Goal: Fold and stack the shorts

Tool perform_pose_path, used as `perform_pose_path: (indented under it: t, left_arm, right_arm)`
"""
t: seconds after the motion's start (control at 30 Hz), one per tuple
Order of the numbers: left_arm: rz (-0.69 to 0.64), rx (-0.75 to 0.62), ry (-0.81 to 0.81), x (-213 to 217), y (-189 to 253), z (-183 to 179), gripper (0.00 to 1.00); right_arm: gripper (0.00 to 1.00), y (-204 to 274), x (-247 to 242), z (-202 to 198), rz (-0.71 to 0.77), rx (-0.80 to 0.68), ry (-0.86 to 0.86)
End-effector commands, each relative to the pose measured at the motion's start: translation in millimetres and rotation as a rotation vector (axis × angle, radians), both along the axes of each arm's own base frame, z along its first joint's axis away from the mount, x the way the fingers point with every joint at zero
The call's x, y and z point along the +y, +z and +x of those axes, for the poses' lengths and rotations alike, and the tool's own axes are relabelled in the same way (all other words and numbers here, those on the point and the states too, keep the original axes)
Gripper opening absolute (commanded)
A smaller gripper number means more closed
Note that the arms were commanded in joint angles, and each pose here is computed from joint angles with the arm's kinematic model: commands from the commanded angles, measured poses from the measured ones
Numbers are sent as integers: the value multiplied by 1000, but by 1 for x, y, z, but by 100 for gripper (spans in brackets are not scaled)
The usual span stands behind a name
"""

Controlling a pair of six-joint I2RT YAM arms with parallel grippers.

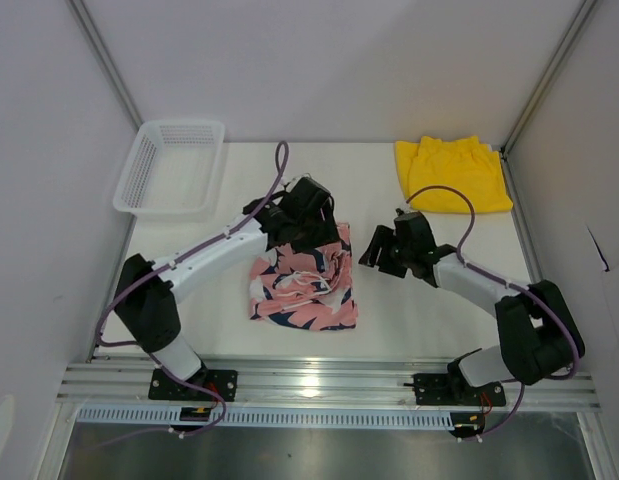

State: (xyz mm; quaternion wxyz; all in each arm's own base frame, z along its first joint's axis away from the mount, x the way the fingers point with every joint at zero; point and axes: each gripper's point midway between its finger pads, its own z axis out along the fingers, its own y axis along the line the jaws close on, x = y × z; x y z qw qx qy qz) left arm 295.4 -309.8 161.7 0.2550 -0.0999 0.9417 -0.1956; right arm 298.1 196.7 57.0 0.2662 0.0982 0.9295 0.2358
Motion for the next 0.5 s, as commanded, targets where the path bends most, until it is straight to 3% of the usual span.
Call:
perform_pose_path:
  t: [0.0, 0.1, 0.27, 0.47]
  left_arm:
    - [-5, -61, -76, 15, 25, -12, 70]
    - [40, -81, -120, 30, 18, -24, 70]
    - [102, -102, -157, 49, -6, -38, 70]
    - [165, -108, -187, 50, -40, -45, 69]
  right_arm:
    - [67, 45, 15, 2, 124, -106, 63]
    - [80, 65, 26, 0, 196, -127, 106]
    - [81, 82, 42, 7, 260, -120, 132]
    - [81, 63, 66, 19, 277, -28, 121]
